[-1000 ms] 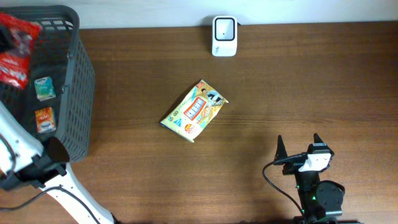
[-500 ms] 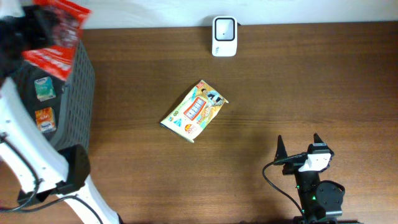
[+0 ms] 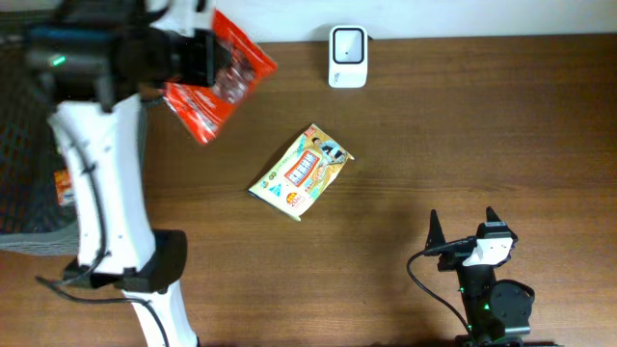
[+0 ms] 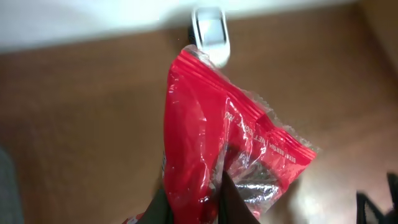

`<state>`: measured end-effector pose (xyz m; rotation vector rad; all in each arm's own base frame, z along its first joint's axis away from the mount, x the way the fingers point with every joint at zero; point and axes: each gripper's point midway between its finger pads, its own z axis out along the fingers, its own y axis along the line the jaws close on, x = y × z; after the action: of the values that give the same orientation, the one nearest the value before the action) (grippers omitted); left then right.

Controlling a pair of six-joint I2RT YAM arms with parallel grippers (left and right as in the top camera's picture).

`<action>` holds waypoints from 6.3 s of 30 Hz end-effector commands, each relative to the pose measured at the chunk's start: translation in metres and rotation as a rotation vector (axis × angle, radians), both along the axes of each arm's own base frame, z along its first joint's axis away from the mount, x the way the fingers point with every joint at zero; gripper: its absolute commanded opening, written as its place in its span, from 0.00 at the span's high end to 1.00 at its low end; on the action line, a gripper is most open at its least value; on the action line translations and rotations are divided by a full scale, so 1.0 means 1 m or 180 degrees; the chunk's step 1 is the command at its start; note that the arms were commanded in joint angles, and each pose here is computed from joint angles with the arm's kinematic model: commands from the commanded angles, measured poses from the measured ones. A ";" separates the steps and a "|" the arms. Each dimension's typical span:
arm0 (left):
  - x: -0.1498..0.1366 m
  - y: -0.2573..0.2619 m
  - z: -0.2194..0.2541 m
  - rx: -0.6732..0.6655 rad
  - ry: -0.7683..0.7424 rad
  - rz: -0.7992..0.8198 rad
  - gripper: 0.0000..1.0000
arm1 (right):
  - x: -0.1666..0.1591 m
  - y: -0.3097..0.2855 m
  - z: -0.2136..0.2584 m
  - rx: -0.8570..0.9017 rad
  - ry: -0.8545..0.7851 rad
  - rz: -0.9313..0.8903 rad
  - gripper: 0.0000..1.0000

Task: Scan the item barcode
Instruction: 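Lift the red candy bag and place it beside the yellow bag, then reach into the basket and grasp the orange box with left gripper, then carry the orange box out and drop it left of the yellow bag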

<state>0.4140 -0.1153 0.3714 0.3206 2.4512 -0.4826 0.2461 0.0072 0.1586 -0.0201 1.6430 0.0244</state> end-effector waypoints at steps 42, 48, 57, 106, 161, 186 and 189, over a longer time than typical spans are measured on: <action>0.020 -0.088 -0.069 0.0082 0.0086 -0.0237 0.30 | 0.000 0.000 -0.003 0.0030 0.0028 -0.0008 0.02; 0.023 0.007 0.005 0.0348 -0.0477 0.0571 0.27 | 0.000 0.000 -0.003 0.0030 0.0028 -0.0008 0.02; -0.010 0.189 0.035 0.1049 -0.0559 0.2160 0.06 | 0.000 0.000 -0.003 0.0030 0.0028 -0.0008 0.02; -0.013 0.371 -0.238 0.1845 0.1951 0.3122 0.27 | 0.000 0.000 -0.003 0.0030 0.0028 -0.0008 0.02; -0.044 0.361 -0.327 0.1810 0.2470 0.2849 1.00 | 0.000 0.000 -0.004 0.0030 0.0029 -0.0009 0.02; 0.022 0.207 -0.013 0.0184 0.0115 0.2066 1.00 | 0.000 0.000 -0.004 0.0030 0.0029 -0.0009 0.02; 0.017 0.176 0.000 0.0183 0.0018 0.1853 1.00 | 0.000 0.000 -0.004 0.0030 0.0029 -0.0009 0.02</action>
<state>0.4413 0.0963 0.3427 -0.4948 2.4614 -0.0969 0.2461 0.0073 0.1585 -0.0204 1.6434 0.0247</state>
